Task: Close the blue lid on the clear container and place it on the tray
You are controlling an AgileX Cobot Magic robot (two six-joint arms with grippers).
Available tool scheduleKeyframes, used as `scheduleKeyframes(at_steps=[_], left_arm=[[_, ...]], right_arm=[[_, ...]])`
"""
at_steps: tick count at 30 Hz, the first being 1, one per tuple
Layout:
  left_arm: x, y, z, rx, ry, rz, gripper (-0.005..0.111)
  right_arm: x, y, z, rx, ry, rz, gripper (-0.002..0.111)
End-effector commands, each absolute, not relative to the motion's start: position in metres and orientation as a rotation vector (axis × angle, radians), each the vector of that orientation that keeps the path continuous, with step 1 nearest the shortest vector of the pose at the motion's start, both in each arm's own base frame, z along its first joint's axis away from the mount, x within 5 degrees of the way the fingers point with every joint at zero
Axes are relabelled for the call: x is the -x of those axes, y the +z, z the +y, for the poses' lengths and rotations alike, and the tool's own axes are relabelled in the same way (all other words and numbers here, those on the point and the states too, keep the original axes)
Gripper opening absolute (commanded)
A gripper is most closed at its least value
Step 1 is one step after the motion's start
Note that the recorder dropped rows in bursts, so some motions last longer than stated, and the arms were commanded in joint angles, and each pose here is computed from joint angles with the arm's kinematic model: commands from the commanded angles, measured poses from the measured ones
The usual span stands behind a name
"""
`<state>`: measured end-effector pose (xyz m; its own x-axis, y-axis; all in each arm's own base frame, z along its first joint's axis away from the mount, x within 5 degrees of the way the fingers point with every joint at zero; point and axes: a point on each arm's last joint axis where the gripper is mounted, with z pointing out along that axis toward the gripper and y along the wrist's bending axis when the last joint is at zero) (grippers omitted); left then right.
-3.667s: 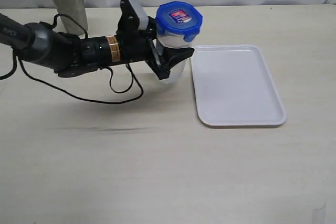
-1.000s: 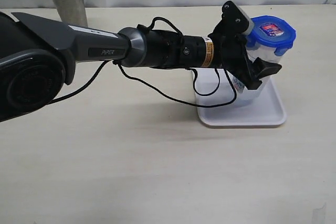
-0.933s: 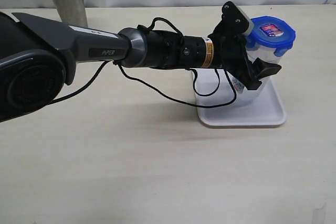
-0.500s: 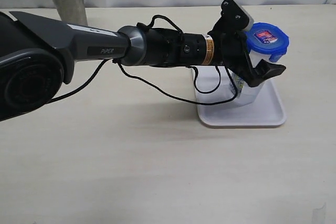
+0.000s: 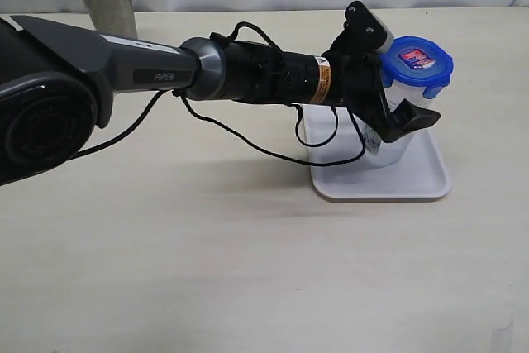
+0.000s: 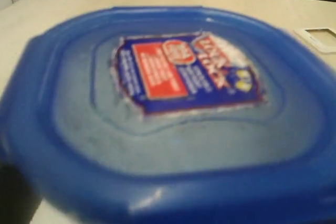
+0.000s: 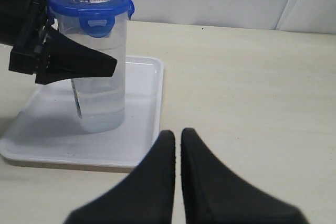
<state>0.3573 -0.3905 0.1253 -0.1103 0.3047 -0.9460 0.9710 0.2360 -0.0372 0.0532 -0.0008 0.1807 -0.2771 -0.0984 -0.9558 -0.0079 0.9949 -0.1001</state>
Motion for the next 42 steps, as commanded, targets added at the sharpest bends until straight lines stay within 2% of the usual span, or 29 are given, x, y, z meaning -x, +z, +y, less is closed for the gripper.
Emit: scheduleKeyframes(at_steps=[1,17,29,34,35,38,42], left_arm=[[-0.361,0.128,-0.383,-1.253,-0.951,1.633,0.101],[-0.362,0.122,-0.365,-1.454,-0.89,1.714,0.101],[-0.382,0.143,-0.335,-1.321,-0.997,1.802,0.101],[-0.394,0.136,-0.307,-1.227,-0.889,1.898,0.1],[-0.397,0.135,-0.302,-1.199,-0.84,1.919,0.098],[-0.401,0.144,-0.28,-1.107,-0.682,1.972,0.073],[-0.39,0.176,-0.244,-1.019,-0.58,1.989,0.006]], right_arm=[[-0.053,0.181,-0.001,0.078,-0.098,1.84,0.004],[-0.053,0.181,-0.001,0.078,-0.098,1.84,0.004],[-0.053,0.181,-0.001,0.078,-0.098,1.84,0.004],[-0.053,0.181,-0.001,0.078,-0.098,1.84,0.004],[-0.053,0.181,-0.001,0.078,-0.098,1.84,0.004],[-0.053,0.181,-0.001,0.078,-0.098,1.84,0.004],[-0.053,0.181,-0.001,0.078,-0.098,1.84,0.004]])
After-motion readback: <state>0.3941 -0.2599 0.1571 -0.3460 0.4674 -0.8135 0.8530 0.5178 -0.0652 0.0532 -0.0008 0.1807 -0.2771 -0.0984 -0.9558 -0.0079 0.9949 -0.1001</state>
